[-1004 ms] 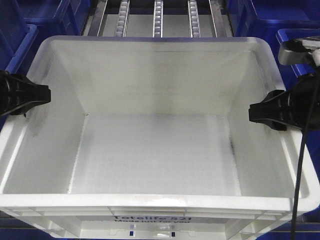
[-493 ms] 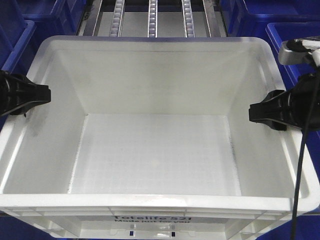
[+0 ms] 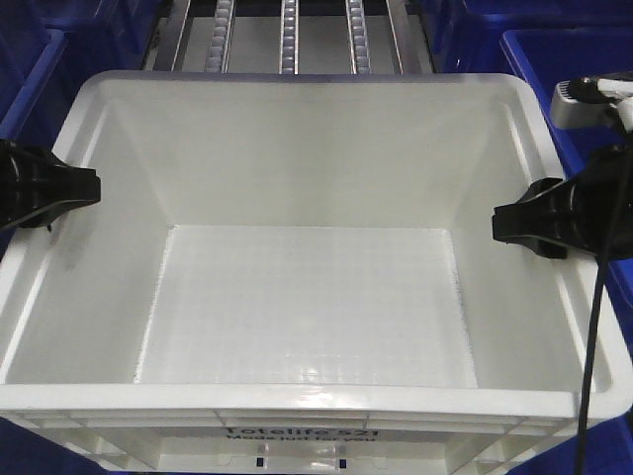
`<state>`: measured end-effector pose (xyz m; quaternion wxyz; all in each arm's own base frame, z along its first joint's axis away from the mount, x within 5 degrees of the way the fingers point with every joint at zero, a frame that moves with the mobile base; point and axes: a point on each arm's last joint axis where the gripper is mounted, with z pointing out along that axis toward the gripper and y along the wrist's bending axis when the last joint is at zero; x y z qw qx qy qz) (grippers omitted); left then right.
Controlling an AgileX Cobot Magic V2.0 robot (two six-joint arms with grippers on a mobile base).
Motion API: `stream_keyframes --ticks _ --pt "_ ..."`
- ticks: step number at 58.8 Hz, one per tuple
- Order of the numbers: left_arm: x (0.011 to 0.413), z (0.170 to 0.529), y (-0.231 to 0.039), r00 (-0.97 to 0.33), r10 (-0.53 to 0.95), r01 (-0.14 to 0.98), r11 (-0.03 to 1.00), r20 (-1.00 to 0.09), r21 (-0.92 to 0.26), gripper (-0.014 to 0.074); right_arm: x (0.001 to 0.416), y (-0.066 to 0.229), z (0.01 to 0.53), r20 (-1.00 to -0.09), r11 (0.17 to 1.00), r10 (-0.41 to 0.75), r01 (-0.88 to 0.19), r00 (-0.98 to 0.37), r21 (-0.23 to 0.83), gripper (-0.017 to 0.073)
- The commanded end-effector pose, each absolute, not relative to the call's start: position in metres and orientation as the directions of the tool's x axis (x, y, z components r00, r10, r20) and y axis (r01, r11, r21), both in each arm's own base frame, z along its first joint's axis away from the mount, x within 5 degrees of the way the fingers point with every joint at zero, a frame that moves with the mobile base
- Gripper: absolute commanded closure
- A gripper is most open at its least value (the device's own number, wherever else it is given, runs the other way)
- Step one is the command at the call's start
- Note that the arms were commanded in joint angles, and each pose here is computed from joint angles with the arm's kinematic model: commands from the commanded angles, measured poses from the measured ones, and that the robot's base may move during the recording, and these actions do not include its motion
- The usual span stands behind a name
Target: Move bin from left to right shelf
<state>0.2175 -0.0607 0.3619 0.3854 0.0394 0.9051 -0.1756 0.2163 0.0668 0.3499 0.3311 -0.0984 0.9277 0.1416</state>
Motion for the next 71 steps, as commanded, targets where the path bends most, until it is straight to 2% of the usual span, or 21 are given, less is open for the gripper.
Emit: stream_keyframes --ticks 1,71 --pt "0.2122 0.3924 -0.0633 -0.569 -0.125 0.260 0.910 -0.813 -0.322 0.0600 0.2168 0.0658 0.3746 -0.754 0.936 -0.045 -0.291 -0.655 0.197 0.0564" --pt "0.2122 0.3924 -0.0633 -0.569 -0.125 0.260 0.910 -0.813 -0.322 0.0600 0.2168 0.0658 0.3746 -0.754 0.936 -0.045 -0.291 -0.655 0.197 0.0564"
